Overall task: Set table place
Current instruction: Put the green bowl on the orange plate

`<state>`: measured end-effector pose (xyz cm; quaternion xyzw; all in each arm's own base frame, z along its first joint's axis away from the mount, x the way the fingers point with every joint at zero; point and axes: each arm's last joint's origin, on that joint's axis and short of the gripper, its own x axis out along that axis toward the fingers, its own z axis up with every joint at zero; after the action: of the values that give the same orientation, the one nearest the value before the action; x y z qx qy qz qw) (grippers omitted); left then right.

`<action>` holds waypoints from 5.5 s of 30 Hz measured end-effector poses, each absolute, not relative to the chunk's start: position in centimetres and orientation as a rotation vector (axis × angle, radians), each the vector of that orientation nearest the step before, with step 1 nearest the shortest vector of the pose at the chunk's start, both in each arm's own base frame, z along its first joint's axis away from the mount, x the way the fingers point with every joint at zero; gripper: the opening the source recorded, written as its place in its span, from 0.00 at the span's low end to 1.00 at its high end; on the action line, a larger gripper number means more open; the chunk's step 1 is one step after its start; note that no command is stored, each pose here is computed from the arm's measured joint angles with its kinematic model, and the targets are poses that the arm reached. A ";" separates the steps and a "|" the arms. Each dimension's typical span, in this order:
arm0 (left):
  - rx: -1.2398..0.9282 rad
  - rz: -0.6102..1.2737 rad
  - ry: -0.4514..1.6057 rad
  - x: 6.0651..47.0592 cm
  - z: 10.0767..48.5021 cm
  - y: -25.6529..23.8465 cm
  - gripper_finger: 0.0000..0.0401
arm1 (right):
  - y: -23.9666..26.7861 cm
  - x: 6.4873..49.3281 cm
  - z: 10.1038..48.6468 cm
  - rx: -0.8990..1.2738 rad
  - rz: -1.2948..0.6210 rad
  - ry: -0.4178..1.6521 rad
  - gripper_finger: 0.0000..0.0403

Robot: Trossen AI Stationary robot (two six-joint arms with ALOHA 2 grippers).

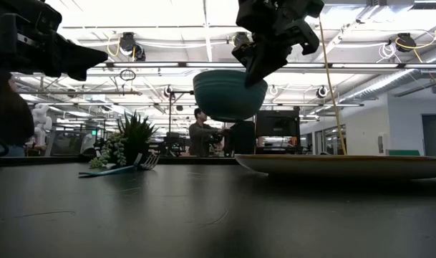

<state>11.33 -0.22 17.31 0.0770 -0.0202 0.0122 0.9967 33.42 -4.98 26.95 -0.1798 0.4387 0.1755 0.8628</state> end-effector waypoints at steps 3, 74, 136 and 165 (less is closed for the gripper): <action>0.154 0.024 -0.041 11.3 17.3 -0.2 0.06 | -5.0 33.4 26.9 -0.374 0.368 0.921 0.00; 0.132 0.057 -0.016 11.3 17.1 -0.1 0.06 | 5.5 23.9 26.3 -0.325 0.347 0.924 0.00; 0.124 0.057 -0.018 11.3 17.1 -0.1 0.06 | 8.7 21.3 21.4 -0.268 0.200 1.034 0.00; 0.124 0.057 -0.018 11.3 17.1 -0.1 0.06 | 10.3 20.8 21.3 -0.255 0.170 0.999 0.00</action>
<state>11.34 -0.12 17.11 0.0621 -0.0091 0.0286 0.9976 20.84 10.28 21.28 -0.1216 0.4770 0.0811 0.8666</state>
